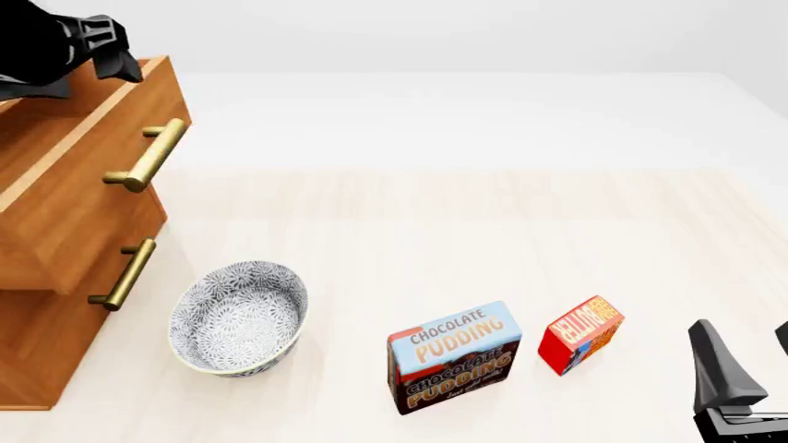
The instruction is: Put the butter at the back in the top drawer of the cabinet and close it.
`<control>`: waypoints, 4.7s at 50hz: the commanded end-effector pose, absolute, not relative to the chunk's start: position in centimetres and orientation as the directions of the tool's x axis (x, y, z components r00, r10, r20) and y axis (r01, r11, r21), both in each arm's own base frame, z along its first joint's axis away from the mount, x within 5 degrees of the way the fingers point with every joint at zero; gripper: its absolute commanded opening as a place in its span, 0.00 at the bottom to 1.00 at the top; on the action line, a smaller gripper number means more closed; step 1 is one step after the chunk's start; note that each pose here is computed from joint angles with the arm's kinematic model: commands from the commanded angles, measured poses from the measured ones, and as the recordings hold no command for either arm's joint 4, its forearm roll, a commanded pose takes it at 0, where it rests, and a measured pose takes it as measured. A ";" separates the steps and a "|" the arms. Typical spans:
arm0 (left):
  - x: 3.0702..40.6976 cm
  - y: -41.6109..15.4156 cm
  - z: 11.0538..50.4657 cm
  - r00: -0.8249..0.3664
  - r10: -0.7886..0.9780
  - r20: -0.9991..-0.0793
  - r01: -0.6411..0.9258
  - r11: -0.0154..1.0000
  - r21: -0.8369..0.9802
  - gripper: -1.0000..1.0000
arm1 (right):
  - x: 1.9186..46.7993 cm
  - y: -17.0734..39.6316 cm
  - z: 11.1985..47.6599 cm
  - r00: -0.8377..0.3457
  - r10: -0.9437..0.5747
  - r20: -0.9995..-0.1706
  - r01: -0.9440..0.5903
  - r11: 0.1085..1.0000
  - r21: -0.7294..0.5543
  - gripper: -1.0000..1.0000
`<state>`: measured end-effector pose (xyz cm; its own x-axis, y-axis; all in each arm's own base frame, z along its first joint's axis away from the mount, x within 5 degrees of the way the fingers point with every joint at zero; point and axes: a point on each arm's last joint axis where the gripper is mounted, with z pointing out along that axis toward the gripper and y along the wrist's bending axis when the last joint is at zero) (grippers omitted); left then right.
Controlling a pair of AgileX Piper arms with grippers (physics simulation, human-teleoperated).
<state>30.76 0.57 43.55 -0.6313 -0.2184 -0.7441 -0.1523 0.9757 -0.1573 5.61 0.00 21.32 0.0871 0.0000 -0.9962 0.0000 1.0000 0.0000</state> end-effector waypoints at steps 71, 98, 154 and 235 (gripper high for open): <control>32.4 -0.4 41.3 -0.679 -0.184 -0.711 -0.120 0.983 -0.139 1.00 | 5.6 0.0 21.3 0.087 0.000 -0.996 0.000 1.000 0.000 1.00; 33.7 -0.4 39.6 -0.701 -0.190 -0.688 -0.130 0.982 -0.139 1.00 | 5.6 0.0 21.3 0.087 0.000 -0.996 0.000 1.000 0.000 1.00; 34.7 -4.1 38.4 -0.731 -0.131 -0.670 -0.042 0.988 -0.147 1.00 | 5.6 0.0 21.3 0.087 0.000 -0.996 0.000 1.000 0.000 1.00; 31.9 -10.3 43.9 -0.694 -0.022 -0.720 0.149 0.973 -0.173 1.00 | 5.6 0.0 21.3 0.087 0.000 -0.996 0.000 1.000 0.000 1.00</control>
